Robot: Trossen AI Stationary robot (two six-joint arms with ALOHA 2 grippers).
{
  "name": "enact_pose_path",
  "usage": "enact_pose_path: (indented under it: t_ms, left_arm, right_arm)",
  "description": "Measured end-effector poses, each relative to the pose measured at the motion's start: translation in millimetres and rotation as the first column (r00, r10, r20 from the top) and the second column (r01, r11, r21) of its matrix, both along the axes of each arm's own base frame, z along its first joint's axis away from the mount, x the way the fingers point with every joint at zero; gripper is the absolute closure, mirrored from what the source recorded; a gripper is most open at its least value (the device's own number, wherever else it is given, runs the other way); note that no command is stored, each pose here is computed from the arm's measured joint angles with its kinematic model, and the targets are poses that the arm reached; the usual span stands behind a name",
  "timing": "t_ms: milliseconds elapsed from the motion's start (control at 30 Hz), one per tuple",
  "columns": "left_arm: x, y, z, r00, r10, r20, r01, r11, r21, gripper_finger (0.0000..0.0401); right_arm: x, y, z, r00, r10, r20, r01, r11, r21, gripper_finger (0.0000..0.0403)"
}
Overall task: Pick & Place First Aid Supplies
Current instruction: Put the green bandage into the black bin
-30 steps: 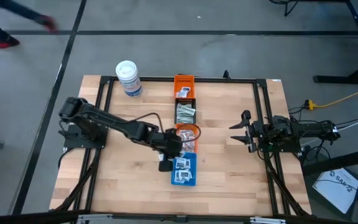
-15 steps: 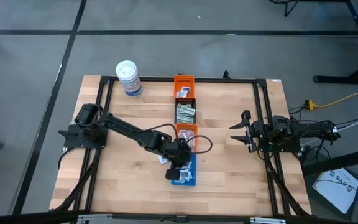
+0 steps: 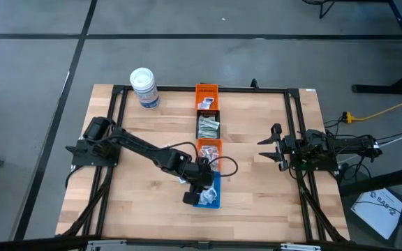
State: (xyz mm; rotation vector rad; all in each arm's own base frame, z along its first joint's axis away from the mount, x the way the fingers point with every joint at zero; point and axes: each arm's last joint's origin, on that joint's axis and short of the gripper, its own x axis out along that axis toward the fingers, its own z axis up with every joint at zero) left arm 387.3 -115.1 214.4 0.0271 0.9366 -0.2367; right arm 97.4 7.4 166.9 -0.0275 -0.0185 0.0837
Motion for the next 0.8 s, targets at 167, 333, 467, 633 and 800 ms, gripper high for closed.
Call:
enact_pose_path:
  t_ms: [167, 333, 467, 633, 800]
  left_arm:
    - [-0.9, 0.4, 1.7, 1.000, 0.029, -0.007, -0.029, 0.999, -0.019, 0.0252]
    - [-6.9, 2.6, 14.6, 1.000, -0.001, 0.014, 0.001, 1.000, 0.002, 0.0238]
    - [-19.6, 8.1, 26.8, 1.000, -0.023, -0.009, 0.023, 0.995, 0.100, 0.0239]
    - [-40.3, 20.1, 35.6, 0.994, -0.043, -0.101, 0.067, 0.967, 0.248, 0.0243]
    - [-62.1, 38.0, 30.2, 0.987, -0.043, -0.153, 0.090, 0.943, 0.320, 0.0244]
  right_arm:
    - [0.0, 0.0, 0.0, 1.000, 0.000, -0.001, 0.000, 1.000, 0.000, 0.0208]
    - [0.0, 0.0, 0.0, 1.000, 0.000, 0.000, 0.000, 1.000, 0.000, 0.0208]
    - [0.0, 0.0, 0.0, 1.000, 0.000, 0.000, 0.000, 1.000, 0.000, 0.0208]
    - [0.0, 0.0, 0.0, 1.000, 0.000, 0.000, 0.000, 1.000, 0.000, 0.0208]
    - [0.0, 0.0, 0.0, 1.000, 0.000, 0.000, 0.000, 1.000, 0.000, 0.0208]
